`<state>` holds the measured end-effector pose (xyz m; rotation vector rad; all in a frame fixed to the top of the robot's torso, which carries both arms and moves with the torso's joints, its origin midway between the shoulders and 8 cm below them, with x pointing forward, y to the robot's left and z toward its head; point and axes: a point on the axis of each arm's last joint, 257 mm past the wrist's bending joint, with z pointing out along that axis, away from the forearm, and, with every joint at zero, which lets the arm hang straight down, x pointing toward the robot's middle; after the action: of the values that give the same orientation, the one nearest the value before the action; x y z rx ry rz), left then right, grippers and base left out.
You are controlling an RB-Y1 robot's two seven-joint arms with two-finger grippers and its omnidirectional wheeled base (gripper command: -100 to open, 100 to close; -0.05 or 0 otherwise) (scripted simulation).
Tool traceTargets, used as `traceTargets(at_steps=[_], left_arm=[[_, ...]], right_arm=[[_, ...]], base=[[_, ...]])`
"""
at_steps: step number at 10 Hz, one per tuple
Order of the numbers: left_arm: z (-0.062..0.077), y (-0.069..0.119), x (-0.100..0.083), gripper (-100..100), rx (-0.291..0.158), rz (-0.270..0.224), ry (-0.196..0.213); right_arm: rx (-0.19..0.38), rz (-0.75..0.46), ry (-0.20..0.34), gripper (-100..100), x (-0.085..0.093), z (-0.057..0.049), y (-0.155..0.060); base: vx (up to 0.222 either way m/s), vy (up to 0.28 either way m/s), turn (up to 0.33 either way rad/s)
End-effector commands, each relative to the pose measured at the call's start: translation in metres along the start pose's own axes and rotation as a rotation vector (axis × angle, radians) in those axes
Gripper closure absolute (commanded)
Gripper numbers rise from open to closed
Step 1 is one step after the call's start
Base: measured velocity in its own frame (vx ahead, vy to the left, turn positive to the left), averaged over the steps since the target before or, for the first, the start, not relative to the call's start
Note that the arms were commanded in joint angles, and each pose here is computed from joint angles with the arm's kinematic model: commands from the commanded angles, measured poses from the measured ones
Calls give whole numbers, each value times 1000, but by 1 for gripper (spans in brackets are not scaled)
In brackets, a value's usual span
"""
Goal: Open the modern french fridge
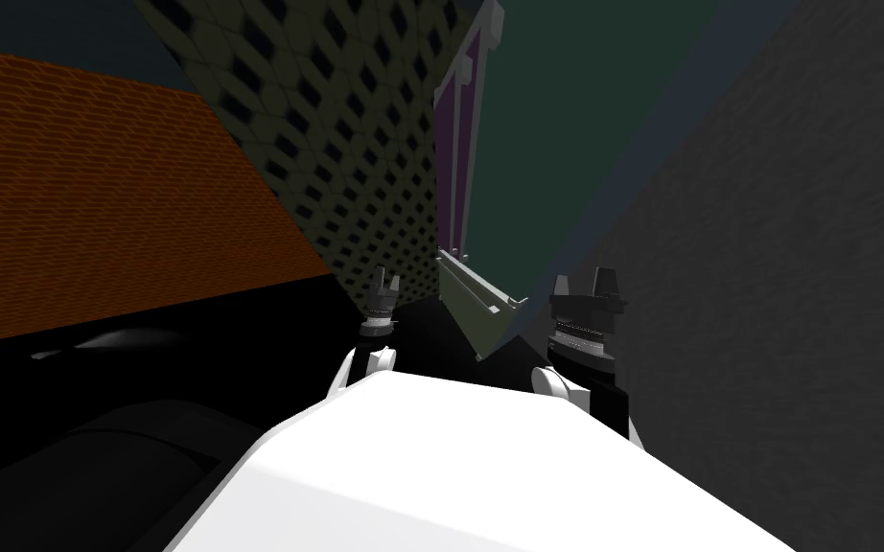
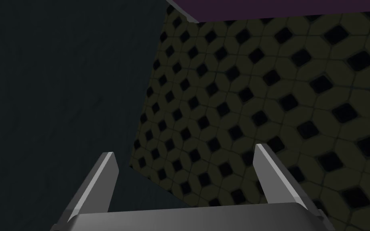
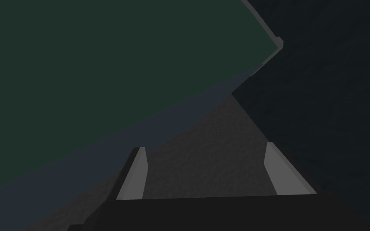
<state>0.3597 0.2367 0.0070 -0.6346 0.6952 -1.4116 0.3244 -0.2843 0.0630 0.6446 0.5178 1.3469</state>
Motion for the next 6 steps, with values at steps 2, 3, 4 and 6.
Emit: traceTargets(at_steps=[2,3,4,6], left_arm=[[0,0,0,0,0,0,0],[0,0,0,0,0,0,0],[0,0,0,0,0,0,0],[0,0,0,0,0,0,0]], right_arm=[[0,0,0,0,0,0,0],[0,0,0,0,0,0,0],[0,0,0,0,0,0,0],[0,0,0,0,0,0,0]], base=[[0,0,0],[0,0,0],[0,0,0],[0,0,0]])
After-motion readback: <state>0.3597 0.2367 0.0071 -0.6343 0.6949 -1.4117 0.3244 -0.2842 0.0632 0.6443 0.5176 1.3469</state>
